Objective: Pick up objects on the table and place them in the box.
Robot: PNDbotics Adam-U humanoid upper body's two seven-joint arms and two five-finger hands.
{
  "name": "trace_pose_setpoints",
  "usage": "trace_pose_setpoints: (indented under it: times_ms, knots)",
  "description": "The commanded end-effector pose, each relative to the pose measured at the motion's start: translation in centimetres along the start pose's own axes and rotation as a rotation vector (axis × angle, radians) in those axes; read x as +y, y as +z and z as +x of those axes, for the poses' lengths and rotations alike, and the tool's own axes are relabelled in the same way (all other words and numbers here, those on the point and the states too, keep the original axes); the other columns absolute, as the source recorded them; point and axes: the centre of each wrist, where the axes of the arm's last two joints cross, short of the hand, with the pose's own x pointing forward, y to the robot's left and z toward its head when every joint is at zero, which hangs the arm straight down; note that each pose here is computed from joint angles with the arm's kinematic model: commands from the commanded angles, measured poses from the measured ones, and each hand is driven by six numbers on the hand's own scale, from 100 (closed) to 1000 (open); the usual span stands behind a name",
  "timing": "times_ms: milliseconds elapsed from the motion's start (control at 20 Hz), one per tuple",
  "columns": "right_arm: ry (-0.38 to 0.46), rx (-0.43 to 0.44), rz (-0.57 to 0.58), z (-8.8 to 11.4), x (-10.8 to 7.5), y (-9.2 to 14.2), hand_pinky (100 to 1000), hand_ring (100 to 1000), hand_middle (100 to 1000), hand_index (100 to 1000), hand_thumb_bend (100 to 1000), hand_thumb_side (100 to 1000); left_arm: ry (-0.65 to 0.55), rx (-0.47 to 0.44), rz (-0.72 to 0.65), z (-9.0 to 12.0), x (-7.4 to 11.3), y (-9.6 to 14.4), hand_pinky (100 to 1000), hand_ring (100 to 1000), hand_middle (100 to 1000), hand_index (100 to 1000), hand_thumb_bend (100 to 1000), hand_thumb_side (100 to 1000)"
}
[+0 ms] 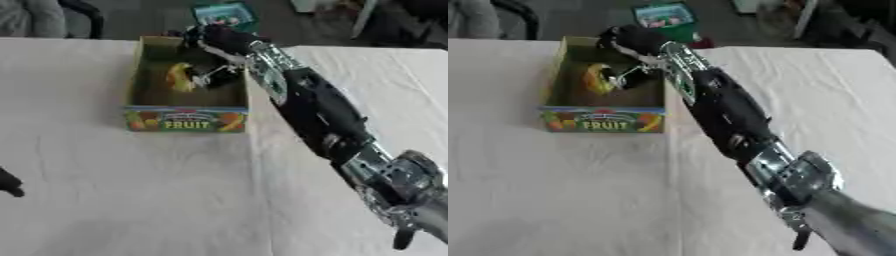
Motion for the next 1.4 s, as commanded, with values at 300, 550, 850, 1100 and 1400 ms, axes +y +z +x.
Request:
trace_pose_setpoints:
  times_ms: [300,550,850,1100,1400]
  knots:
    - [0.03,0.011,-0.099,-0.9,-2.6,0.8,688,727,724,896,100,288,-0.013,-0.021,0.009,0.6,0.3,0.0,465,503,465,800,100,718]
    - [-0.149,0.01,-0.227,-1.4,-4.3,2.8,590,661,642,846,100,196,-0.02,-0.006,0.038,0.3,0.7,0.5,465,503,465,799,100,722]
    - [-0.406,0.006,-0.307,-0.8,-6.3,6.9,512,606,579,797,100,206,-0.029,0.004,0.07,0.1,1.0,1.1,465,503,464,798,104,727]
    - [-0.678,-0.02,-0.326,0.5,-5.7,10.6,461,582,548,772,100,250,-0.033,0.01,0.089,0.0,1.2,1.3,465,502,464,798,106,732]
    - [-0.999,0.022,-0.38,2.0,-4.0,14.7,427,561,526,745,100,338,-0.04,0.01,0.114,0.0,1.4,1.5,465,502,464,798,105,741]
